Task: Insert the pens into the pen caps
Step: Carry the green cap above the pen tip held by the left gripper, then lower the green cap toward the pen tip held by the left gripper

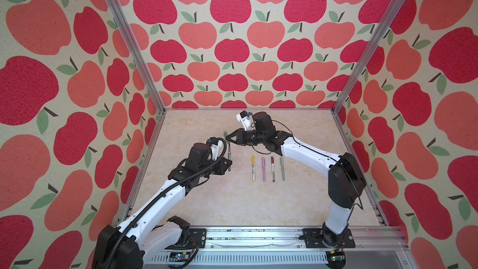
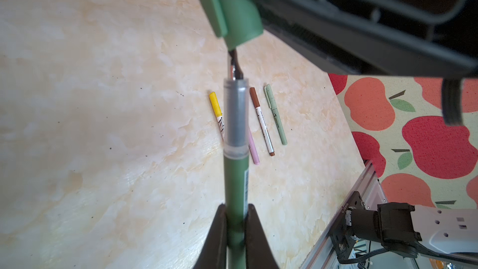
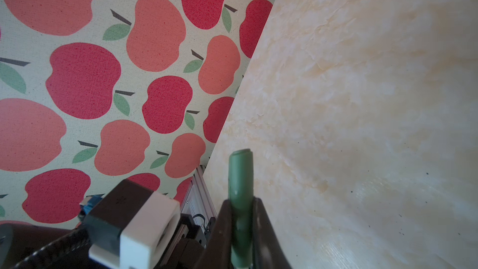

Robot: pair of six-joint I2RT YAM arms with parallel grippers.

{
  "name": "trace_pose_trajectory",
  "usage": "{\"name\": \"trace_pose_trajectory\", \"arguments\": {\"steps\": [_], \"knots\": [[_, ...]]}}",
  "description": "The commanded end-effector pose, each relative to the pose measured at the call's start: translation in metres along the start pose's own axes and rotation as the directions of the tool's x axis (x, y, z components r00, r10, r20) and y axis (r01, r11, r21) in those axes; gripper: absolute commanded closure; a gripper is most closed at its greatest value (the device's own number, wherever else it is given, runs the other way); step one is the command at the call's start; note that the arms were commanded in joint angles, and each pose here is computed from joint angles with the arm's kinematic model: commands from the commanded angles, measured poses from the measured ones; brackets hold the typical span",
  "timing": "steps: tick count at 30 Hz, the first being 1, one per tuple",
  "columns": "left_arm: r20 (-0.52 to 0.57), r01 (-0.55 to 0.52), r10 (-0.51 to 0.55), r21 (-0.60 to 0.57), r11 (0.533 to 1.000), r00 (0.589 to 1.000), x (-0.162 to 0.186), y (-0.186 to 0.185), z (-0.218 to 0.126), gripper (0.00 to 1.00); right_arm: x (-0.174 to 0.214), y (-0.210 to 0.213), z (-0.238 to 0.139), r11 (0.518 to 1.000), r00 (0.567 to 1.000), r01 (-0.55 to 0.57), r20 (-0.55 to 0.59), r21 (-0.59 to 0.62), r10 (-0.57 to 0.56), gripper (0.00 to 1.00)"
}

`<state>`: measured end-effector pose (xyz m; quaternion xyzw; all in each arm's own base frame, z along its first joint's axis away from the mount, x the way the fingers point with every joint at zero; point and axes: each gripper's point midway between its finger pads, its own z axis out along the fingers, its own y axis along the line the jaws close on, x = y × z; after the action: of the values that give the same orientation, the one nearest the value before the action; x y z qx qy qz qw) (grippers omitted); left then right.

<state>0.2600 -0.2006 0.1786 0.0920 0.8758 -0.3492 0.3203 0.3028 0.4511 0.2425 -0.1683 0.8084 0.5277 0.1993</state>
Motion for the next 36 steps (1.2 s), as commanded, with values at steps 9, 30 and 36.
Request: {"name": "trace_pose_trajectory", "arguments": {"steps": [9,30,36], "knots": [[0.068,-0.043,0.043,0.005,0.999,0.997,-0.018,-0.009,-0.008,1.00,0.008,-0.003,0.006,1.000,1.000,0.006,-0.016,0.003,-0.006,0.94],[0.075,-0.037,0.036,0.004,0.999,0.997,-0.016,-0.007,-0.010,1.00,0.003,0.001,0.006,1.000,1.000,0.022,-0.005,0.001,-0.022,0.94],[0.056,-0.029,0.028,0.020,0.999,0.998,-0.010,-0.008,-0.007,1.00,-0.018,0.005,-0.001,0.999,0.998,0.047,0.034,0.005,-0.047,0.94]]}}
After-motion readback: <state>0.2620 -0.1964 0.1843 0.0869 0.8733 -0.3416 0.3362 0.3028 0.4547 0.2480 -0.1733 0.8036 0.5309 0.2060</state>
